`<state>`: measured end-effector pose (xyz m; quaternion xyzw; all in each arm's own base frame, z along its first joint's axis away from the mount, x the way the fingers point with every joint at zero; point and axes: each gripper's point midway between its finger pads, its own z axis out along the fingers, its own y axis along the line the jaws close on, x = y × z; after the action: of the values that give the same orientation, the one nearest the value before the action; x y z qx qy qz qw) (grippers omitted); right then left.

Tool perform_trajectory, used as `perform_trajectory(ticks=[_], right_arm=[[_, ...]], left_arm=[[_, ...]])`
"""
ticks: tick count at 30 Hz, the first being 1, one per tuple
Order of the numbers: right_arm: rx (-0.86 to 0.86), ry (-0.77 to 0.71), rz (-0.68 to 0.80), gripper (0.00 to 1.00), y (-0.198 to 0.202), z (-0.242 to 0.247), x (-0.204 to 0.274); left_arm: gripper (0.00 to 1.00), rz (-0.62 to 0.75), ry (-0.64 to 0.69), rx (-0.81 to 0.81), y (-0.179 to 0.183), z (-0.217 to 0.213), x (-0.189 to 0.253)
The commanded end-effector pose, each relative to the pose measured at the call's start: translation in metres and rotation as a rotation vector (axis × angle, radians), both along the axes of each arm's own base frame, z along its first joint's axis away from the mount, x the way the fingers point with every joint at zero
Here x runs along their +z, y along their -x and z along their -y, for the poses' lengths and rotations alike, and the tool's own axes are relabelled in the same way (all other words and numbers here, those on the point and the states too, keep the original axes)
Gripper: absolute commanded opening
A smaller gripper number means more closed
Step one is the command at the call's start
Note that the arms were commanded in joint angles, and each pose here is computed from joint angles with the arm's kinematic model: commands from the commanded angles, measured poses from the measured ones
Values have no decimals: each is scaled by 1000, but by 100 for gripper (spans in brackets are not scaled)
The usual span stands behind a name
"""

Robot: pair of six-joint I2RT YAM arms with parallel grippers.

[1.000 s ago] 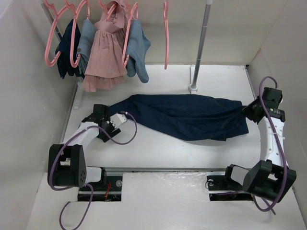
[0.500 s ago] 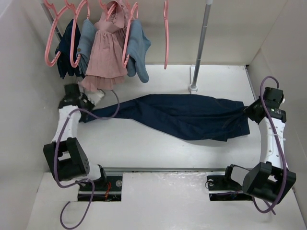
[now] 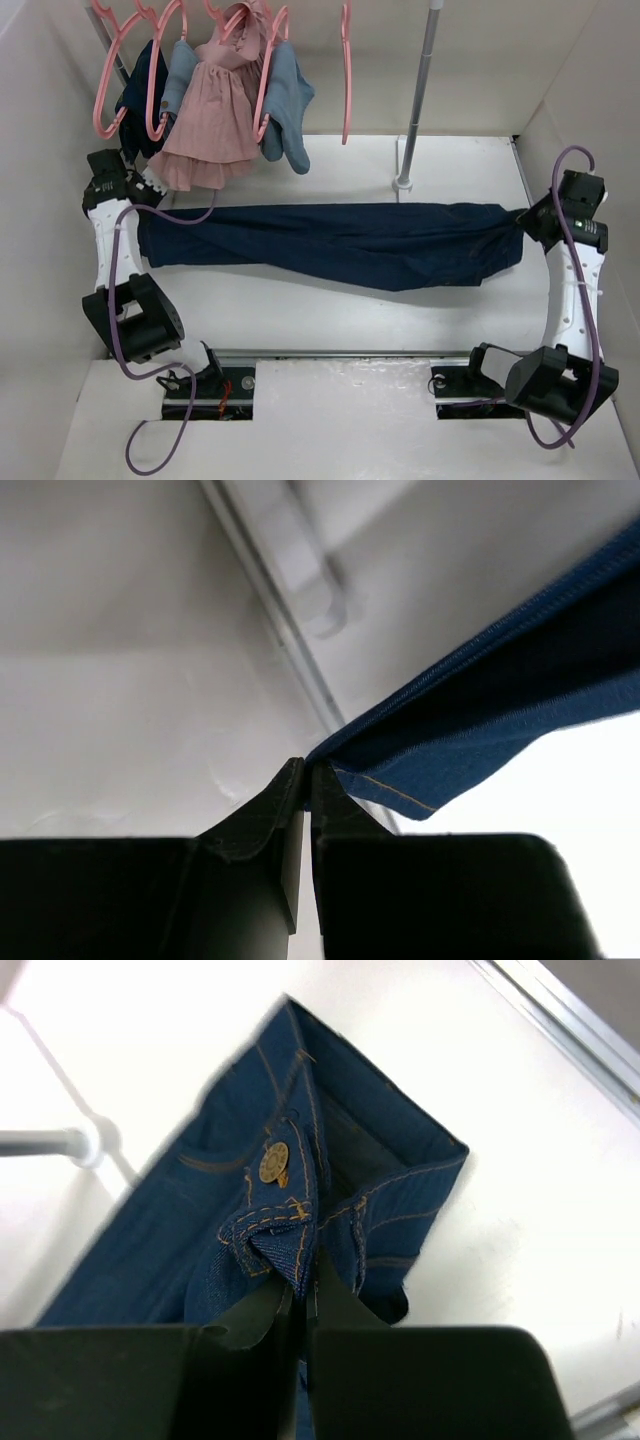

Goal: Place the trousers on the hanger
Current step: Flatten out the trousers at the center of the board.

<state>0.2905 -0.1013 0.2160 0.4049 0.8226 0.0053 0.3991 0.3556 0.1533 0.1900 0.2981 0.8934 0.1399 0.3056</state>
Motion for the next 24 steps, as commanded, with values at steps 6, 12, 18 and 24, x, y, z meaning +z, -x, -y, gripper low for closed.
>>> perform_trajectory(ticks=[6,12,18,24], right_arm=[[-15,19,114,20,-37,15,43],[27,-85,-84,98,-38,10,-36],[11,-189,-134,96,-21,-4,-80],[-49,-204,-193,96,12,-12,-101]], left_arm=[[2,-20,-81,17,10,-19,2],[31,-72,-136,8,31,-21,-20],[47,-140,-118,24,51,-16,-44],[50,-178,-58,15,62,-3,-59]])
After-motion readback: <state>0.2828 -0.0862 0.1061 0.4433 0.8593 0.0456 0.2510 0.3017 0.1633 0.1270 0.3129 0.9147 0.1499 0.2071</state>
